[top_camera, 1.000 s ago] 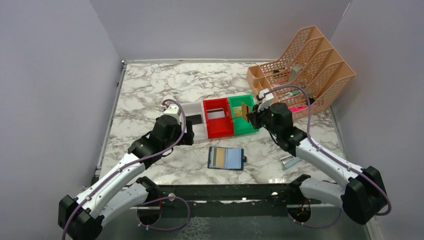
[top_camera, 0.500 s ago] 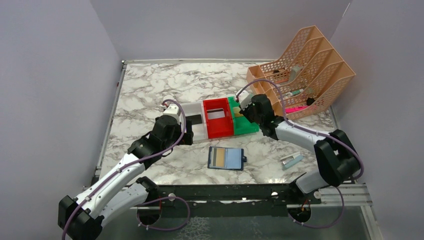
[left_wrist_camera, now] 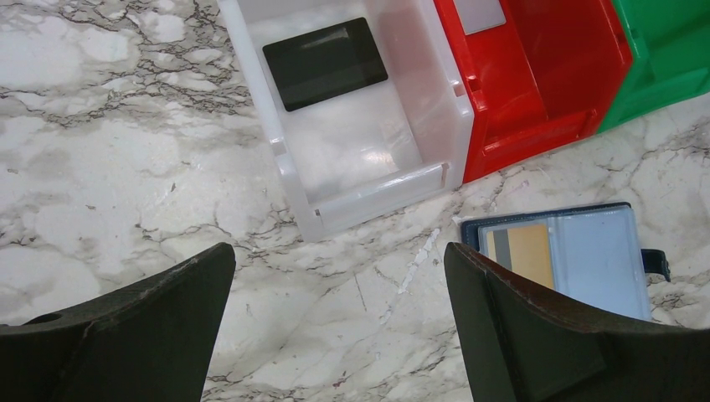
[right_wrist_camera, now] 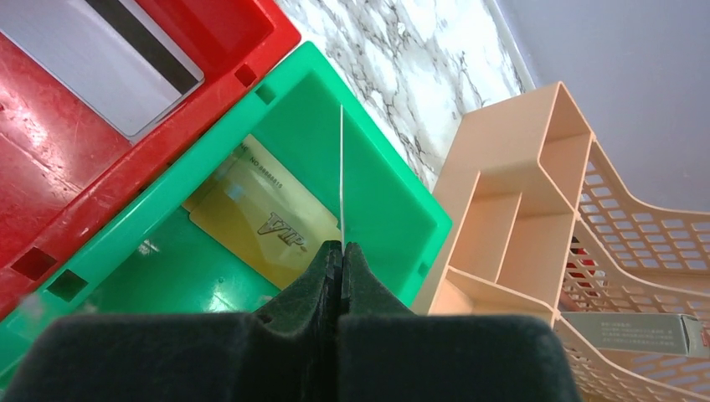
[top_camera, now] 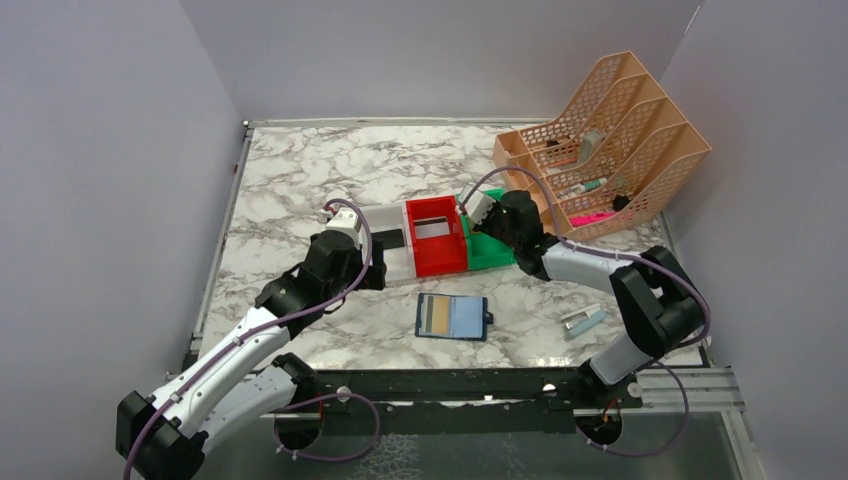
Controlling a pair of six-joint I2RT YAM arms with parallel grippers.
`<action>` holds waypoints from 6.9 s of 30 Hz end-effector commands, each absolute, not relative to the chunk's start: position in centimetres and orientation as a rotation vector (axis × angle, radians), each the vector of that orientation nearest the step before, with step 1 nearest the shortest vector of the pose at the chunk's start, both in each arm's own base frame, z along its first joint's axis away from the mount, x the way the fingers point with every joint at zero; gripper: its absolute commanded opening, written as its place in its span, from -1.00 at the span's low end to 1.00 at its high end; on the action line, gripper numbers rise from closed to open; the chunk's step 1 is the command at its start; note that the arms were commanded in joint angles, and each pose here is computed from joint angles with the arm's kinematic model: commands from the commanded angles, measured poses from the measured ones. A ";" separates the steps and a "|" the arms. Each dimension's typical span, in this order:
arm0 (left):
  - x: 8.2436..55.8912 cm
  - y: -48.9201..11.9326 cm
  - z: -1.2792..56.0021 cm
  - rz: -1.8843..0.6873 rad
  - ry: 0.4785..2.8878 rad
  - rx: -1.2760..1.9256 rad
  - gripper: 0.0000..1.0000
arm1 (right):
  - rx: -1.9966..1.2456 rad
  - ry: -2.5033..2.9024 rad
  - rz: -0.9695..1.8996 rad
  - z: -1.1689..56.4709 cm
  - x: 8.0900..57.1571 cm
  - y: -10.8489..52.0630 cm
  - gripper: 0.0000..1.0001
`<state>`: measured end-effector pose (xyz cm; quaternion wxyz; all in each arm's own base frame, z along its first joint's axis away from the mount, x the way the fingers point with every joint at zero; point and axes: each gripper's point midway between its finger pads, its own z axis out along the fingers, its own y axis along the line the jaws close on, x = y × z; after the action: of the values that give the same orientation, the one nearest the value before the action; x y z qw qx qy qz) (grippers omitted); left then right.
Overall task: Take the credit cards out of the card holder
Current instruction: Place the credit card in the storage box, then remove the credit card from the card holder.
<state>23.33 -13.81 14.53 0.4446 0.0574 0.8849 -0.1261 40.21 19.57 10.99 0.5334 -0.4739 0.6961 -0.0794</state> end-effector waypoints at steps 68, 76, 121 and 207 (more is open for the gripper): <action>23.8 -13.9 14.7 -0.288 2.197 0.162 0.98 | -0.859 1.595 0.140 18.2 39.4 21.5 -0.16; 23.9 -13.5 15.1 -0.278 2.182 0.143 0.98 | -0.264 2.004 0.683 17.0 32.9 22.5 0.52; 16.8 -28.5 5.0 -0.861 2.512 0.473 -0.11 | 0.033 2.565 1.189 2.6 16.8 29.6 -0.34; 17.6 -25.6 4.6 -0.676 2.501 0.282 -0.31 | 0.237 2.651 1.158 1.0 17.5 30.1 -0.50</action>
<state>17.25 -25.15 3.50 0.2469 0.1095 0.9339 -0.2341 18.02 30.94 2.39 0.1235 0.0802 0.8940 0.4232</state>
